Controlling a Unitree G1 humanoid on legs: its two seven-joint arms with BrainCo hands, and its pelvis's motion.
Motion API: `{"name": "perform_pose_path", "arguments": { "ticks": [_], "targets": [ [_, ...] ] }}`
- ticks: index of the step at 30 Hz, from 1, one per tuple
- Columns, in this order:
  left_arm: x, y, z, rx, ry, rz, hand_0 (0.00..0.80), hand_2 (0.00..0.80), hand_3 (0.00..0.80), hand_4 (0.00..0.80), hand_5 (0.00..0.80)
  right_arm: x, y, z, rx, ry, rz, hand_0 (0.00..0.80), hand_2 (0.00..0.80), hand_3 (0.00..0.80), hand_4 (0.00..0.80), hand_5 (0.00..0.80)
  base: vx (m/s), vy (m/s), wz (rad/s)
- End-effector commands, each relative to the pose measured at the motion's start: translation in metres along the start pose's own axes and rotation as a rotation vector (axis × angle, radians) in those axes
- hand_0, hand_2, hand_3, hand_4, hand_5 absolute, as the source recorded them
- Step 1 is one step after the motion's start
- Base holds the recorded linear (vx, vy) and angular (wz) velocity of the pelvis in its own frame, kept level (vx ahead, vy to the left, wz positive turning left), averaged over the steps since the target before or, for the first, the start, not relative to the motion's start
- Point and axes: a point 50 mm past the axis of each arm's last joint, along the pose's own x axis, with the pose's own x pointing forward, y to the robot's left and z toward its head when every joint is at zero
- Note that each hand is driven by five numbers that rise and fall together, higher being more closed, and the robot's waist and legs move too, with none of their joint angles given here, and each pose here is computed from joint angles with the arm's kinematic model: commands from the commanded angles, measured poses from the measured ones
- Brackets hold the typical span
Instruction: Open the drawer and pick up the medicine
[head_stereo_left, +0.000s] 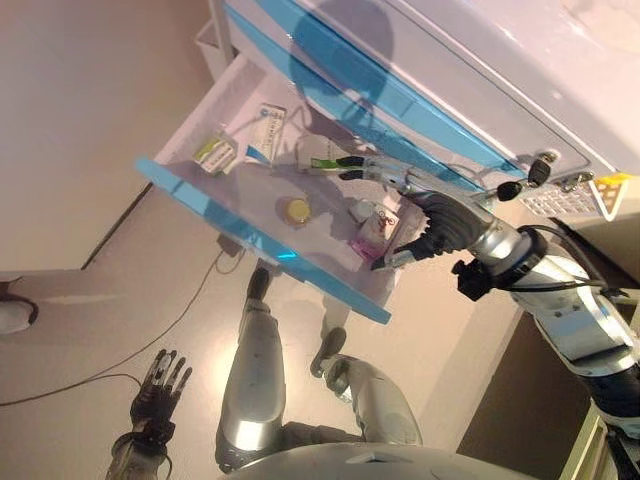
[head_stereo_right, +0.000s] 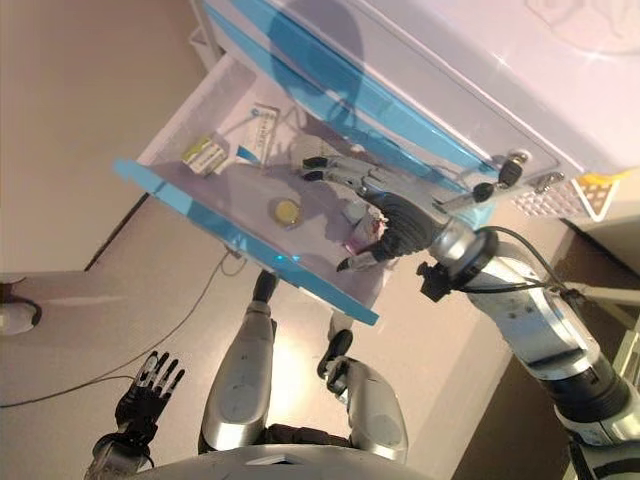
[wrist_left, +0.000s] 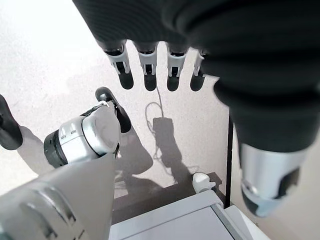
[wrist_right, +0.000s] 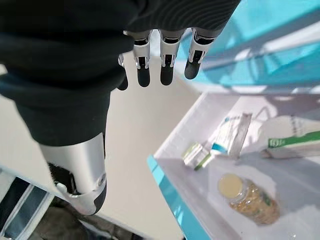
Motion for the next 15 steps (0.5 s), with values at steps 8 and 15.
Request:
{"name": "perform_pose_path", "arguments": {
  "ticks": [8, 15],
  "targets": [
    [-0.006, 0.004, 0.006, 0.125, 0.004, -0.008, 0.0, 0.0, 0.0, 0.0, 0.0, 0.032, 0.017, -0.025, -0.063, 0.105, -0.051, 0.0, 0.0, 0.0, 0.0, 0.0, 0.004, -0.008, 0.1],
    [0.0, -0.006, 0.004, 0.163, 0.031, -0.041, 0.0, 0.0, 0.0, 0.0, 0.0, 0.046, 0.026, -0.048, -0.044, 0.198, -0.095, 0.0, 0.0, 0.0, 0.0, 0.0, 0.012, 0.008, 0.1]
  ]
}}
